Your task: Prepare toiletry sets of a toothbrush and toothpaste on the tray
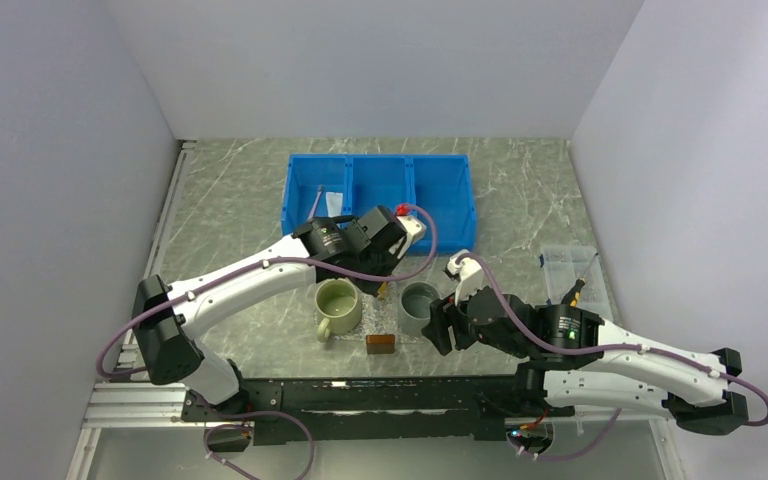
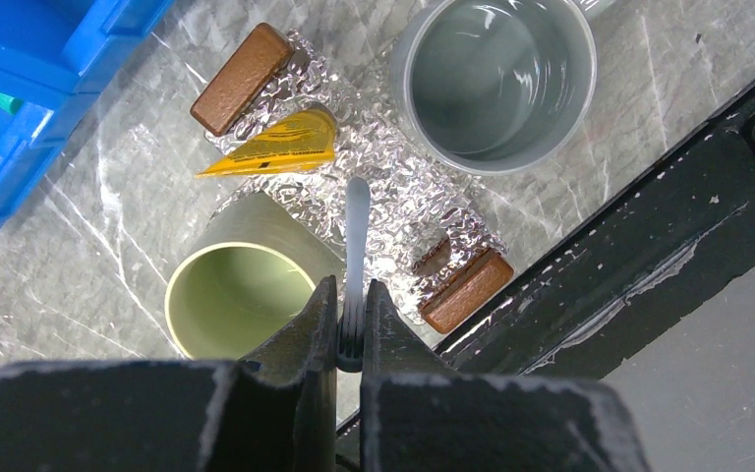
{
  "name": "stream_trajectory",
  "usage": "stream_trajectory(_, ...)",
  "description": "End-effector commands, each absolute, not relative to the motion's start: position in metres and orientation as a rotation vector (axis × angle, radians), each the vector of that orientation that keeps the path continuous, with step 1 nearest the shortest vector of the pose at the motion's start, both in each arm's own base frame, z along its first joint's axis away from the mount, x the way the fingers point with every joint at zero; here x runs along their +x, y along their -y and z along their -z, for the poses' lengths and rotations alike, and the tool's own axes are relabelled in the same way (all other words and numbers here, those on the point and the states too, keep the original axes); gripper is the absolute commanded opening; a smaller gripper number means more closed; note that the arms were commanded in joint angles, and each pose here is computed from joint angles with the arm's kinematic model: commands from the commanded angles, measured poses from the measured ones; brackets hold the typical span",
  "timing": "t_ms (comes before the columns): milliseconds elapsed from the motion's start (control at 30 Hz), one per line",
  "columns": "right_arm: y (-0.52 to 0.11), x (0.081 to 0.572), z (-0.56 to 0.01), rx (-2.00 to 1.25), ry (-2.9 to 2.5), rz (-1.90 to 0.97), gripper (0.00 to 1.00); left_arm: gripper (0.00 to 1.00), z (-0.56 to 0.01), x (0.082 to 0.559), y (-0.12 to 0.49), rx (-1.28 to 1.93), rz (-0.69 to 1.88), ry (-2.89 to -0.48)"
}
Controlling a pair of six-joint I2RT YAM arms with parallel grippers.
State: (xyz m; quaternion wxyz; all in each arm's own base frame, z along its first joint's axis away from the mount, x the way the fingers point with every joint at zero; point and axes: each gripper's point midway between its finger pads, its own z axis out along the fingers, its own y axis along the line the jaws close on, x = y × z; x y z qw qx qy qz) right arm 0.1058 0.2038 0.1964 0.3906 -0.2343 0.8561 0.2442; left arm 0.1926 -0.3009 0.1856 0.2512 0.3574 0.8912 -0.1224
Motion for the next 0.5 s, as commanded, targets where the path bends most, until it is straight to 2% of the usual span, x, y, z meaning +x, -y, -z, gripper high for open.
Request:
stream_trajectory(0,-0.2025,0.1082,-0.2009,-0.561,-2.156,-0.635,0.65,0.0,-0.1963,0.1957,0.3132,0.97,0.382,-2.382)
stream_trajectory(467,-0.2008,0.1085,-0.2021,-0.562,-2.151,-0.631,0.66,0.0,-0.1931,0.1953,0.3182,0.99,0.392,-2.393)
